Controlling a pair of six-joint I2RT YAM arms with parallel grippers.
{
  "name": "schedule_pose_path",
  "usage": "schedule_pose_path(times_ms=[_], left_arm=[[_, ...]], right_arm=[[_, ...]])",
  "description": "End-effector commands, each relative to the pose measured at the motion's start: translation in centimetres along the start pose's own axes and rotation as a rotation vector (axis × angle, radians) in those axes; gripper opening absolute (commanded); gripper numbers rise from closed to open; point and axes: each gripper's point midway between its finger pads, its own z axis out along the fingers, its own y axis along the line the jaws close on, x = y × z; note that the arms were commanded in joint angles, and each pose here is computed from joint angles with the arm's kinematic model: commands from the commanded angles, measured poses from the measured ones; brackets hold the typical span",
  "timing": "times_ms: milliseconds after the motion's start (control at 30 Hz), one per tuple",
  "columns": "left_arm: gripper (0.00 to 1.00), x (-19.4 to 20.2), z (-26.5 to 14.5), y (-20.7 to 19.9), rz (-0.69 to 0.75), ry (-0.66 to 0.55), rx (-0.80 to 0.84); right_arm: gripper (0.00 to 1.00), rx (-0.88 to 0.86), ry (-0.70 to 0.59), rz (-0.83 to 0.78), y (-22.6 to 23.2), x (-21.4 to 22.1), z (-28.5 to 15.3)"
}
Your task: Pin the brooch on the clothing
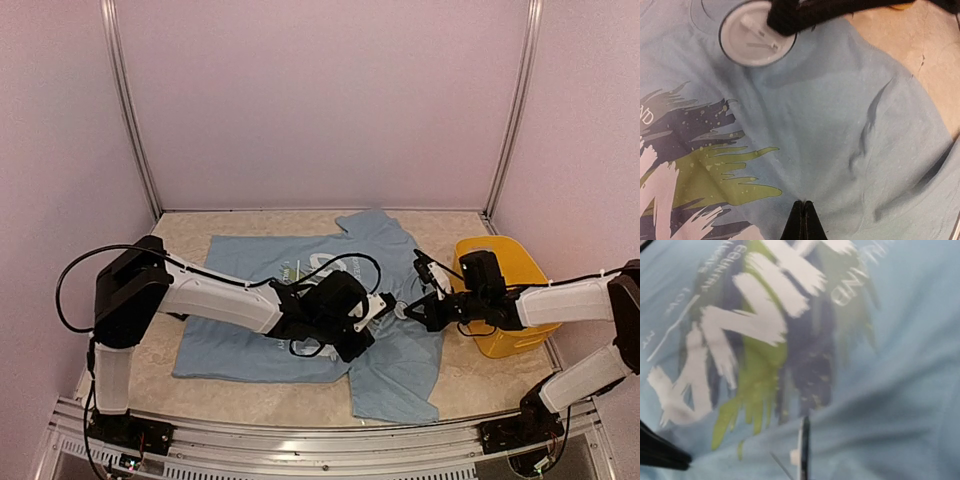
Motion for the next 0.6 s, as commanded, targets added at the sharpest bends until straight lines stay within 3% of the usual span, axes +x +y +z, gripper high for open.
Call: schedule_pose_path(times_ms=[0,167,400,567], left_arm=[[0.0,-4.0,-2.9,-1.0,-0.016,-0.14,0.063],[0.0,-4.2,-3.6,-1.4,-0.02,-0.177,0.113],[0.0,-4.3,-4.5,-0.7,-0.032,-0.209,0.145],[0.0,-3.9,-4.4,-0.1,-0.045,-0.202,0.163]], right_arm=[[0.0,-0.013,-0.222,-0.241,2.3,-2.8,0.4],[0.0,-0.021,-0.351,-0.431,3.1,-3.0,0.1],[0.0,0.035,-0.383,-0.668,5.2,0.1,1.3],[0.0,0.033,-0.349,-0.714,5.2,1.4,1.7]])
